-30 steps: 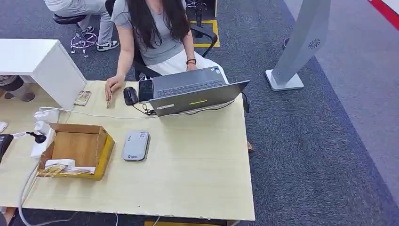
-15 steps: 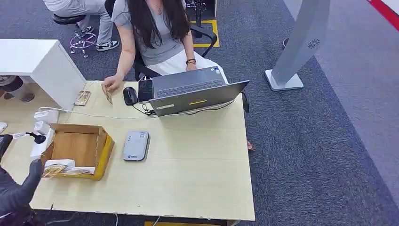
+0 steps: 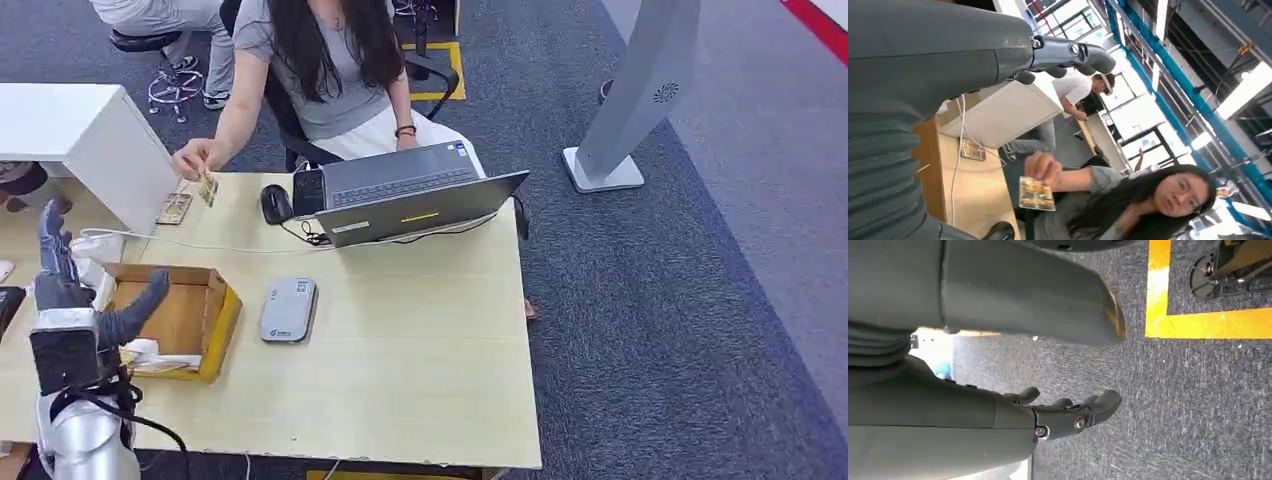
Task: Pass the card to the sensor for recognition and then transmit it.
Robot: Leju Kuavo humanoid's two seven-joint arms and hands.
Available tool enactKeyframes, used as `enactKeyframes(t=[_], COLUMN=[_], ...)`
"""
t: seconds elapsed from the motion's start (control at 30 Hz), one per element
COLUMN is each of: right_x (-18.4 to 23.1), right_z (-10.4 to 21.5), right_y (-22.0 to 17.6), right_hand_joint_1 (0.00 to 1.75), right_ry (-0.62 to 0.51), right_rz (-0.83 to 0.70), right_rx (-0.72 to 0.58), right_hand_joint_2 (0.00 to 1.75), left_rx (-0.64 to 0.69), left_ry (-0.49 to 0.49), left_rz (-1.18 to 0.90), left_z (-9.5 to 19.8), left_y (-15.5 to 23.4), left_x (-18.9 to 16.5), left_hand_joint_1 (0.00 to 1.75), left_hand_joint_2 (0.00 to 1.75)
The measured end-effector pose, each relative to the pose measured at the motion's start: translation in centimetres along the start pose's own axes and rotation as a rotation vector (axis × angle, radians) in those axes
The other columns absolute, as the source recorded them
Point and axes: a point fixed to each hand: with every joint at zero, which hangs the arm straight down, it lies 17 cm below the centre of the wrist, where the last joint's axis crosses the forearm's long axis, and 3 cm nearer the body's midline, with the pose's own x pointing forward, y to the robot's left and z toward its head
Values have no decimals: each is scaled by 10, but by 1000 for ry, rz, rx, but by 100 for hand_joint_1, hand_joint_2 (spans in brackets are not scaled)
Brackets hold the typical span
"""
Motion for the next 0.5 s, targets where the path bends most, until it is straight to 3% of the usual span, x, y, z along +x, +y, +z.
enactKeyframes(t=[0.5], right_x=[3], right_z=[1], right_y=[5], right_hand_joint_1=[0], right_ry=[-16], right_rz=[88], right_rx=[22], right_hand_joint_2=[0], left_rx=[-138], left_ry=[37], left_rz=[-374], left_z=[-68], left_y=[-41], left_x=[-43], left_hand_joint_1=[0], left_hand_joint_2=[175])
